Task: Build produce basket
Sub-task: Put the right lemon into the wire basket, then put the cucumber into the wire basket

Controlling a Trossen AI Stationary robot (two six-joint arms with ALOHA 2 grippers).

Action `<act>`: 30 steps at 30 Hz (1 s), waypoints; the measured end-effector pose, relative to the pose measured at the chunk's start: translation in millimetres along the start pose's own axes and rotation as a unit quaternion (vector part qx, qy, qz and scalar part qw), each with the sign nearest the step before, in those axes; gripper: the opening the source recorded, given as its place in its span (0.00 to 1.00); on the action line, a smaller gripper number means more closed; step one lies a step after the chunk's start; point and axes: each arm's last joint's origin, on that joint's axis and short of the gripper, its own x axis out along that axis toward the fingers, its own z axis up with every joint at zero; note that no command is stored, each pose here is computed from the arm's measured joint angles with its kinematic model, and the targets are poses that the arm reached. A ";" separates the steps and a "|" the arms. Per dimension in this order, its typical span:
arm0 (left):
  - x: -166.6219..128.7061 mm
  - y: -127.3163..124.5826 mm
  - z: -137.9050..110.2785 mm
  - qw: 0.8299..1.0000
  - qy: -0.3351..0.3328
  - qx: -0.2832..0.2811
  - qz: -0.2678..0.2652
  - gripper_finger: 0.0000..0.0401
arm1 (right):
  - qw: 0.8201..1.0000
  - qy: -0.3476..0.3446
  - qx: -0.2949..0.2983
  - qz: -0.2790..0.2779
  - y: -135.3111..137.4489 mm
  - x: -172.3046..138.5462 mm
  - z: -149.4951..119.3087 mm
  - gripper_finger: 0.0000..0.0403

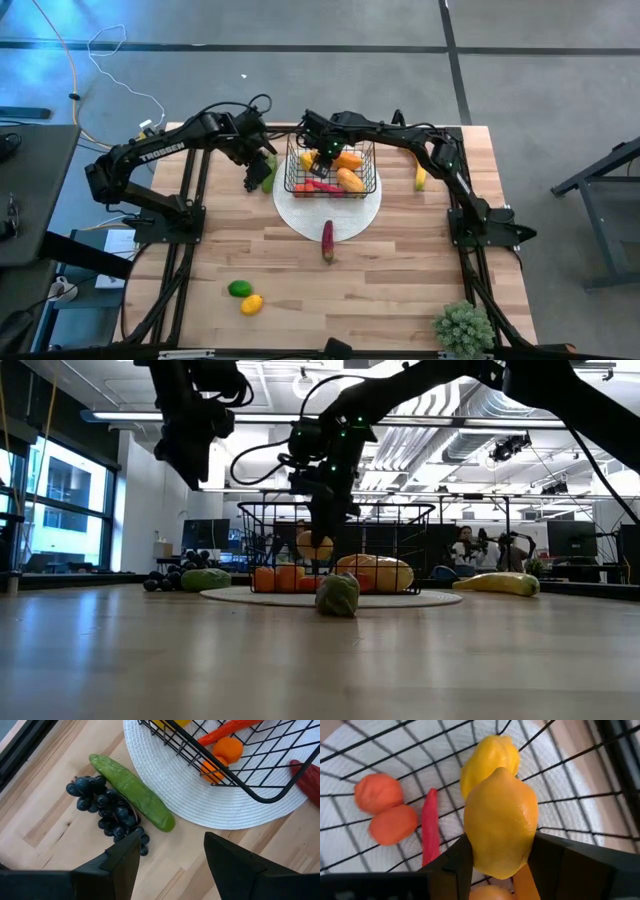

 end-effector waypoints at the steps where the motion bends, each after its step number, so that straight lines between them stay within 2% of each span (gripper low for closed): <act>1: 0.0 0.0 0.0 1.000 0.000 0.000 0.000 0.52 | 1.000 -0.003 -0.001 -0.005 0.7 0.0 0.5 0.34; 12: 0.0 0.5 -0.2 1.000 0.000 -0.023 0.007 0.52 | 1.000 0.001 0.000 -0.011 -0.3 0.0 -0.2 0.55; 16: 0.0 1.0 -1.8 0.998 0.008 -0.058 0.012 0.52 | 1.000 0.006 0.008 0.001 -3.7 -3.0 -1.5 0.56; 21: 1.0 2.5 -6.7 0.993 0.028 -0.111 0.030 0.52 | 1.000 -0.011 0.026 0.011 -11.5 -21.2 -0.8 0.56; 27: 17.3 2.6 -18.5 0.975 0.061 -0.209 0.040 0.52 | 0.999 -0.040 0.035 0.006 -22.6 -49.1 -0.9 0.56; 30: 26.1 1.0 -22.8 0.970 0.067 -0.232 0.040 0.52 | 0.998 -0.046 0.041 0.001 -30.5 -57.8 -2.1 0.56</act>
